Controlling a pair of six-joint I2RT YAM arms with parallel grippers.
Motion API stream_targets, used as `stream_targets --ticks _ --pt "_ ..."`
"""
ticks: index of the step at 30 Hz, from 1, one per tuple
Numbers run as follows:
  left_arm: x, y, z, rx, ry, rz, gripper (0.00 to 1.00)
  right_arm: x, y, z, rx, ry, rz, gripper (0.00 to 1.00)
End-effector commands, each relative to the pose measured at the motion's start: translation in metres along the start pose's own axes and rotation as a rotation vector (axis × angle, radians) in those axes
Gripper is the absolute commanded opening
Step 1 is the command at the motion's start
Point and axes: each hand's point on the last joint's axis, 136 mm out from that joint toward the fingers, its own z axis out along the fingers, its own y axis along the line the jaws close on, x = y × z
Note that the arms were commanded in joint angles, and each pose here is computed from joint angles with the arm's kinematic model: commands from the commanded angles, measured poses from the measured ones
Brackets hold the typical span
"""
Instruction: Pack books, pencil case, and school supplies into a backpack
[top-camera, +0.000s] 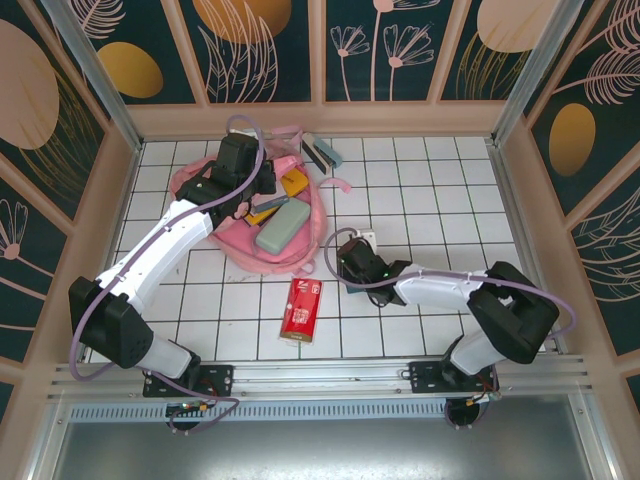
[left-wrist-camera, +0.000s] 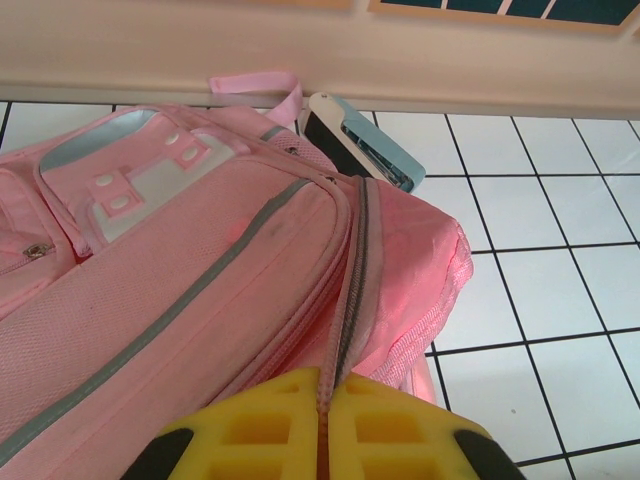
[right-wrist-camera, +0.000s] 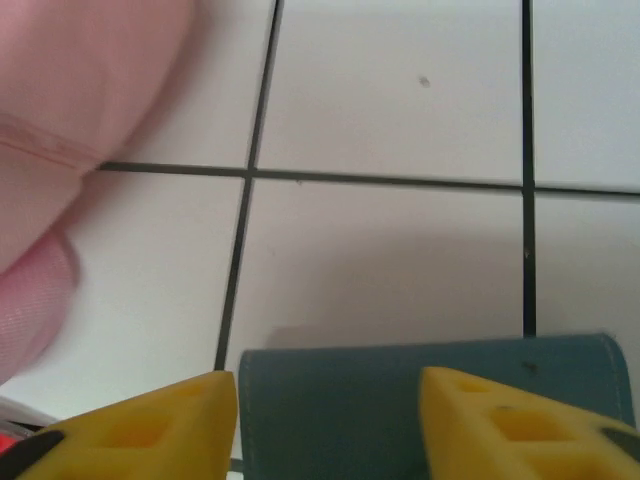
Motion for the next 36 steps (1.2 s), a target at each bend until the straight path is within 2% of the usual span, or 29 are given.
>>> stream_targets --ticks 1,8,15,18,21,36 --pt "-0.030 -0.008 -0.006 0.037 -0.112 -0.032 0.10 -0.013 -0.004 -0.011 0.015 -0.030 0.008 0.63" --pt "-0.030 -0.009 -0.006 0.037 -0.113 -0.030 0.10 0.013 -0.014 -0.027 -0.016 0.047 0.129 0.65" --pt "-0.031 -0.010 -0.006 0.042 -0.113 -0.033 0.10 0.068 -0.012 -0.035 -0.047 0.150 0.198 0.80" --pt "-0.030 -0.011 -0.006 0.048 -0.108 -0.034 0.10 0.078 -0.012 -0.030 -0.058 0.172 0.218 0.87" --pt "-0.031 -0.010 -0.007 0.047 -0.112 -0.035 0.10 0.073 -0.011 -0.022 -0.054 0.164 0.222 0.98" --pt "-0.031 -0.010 -0.007 0.045 -0.113 -0.028 0.09 0.002 -0.010 0.024 -0.032 0.057 0.130 0.99"
